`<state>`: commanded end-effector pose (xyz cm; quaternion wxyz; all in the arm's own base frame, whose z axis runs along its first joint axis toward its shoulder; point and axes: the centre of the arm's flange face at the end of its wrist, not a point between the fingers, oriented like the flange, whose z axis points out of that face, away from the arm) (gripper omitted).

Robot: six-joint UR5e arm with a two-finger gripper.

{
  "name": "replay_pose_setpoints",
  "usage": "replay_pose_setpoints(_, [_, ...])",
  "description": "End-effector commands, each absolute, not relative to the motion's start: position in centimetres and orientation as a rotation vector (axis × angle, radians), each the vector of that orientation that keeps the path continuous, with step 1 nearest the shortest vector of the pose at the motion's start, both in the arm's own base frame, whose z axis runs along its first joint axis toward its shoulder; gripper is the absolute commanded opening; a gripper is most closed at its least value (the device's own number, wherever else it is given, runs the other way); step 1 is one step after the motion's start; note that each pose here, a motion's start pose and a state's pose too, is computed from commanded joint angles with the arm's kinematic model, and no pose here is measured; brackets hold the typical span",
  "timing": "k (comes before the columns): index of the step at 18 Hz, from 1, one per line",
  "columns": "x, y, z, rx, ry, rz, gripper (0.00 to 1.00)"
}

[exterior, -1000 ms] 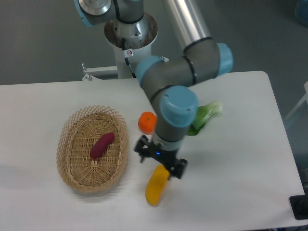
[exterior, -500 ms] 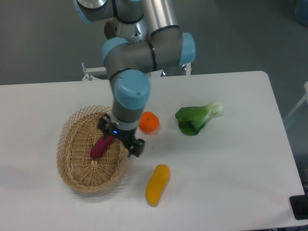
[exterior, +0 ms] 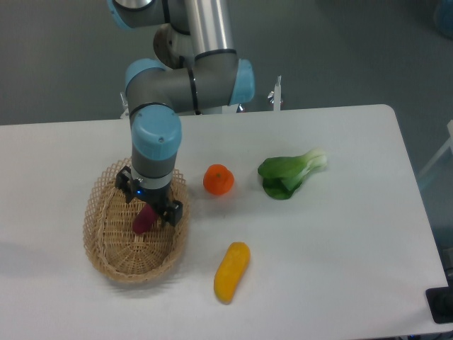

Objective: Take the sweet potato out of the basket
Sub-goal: 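Lower the gripper onto the purple sweet potato and close it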

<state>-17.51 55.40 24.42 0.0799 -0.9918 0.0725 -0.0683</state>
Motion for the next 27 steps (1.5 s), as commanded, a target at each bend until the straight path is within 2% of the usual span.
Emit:
replay_pose_setpoints(15, [-16.8, 55.8, 22.1, -3.011, 0.097, -0.238, 1.00])
replay_pose_setpoints(19, [-16.4, 55.9, 21.0, -3.066, 0.084, -0.176, 1.00])
replay_pose_setpoints(24, [-16.5, 56.0, 20.4, -3.077, 0.079, -0.181, 1.00])
replay_pose_setpoints(26, [-16.1, 56.0, 20.1, -3.094, 0.093, -0.161, 0.85])
replay_pose_setpoints(27, [-15.8, 56.1, 19.9, -3.103, 0.103, -0.147, 0.81])
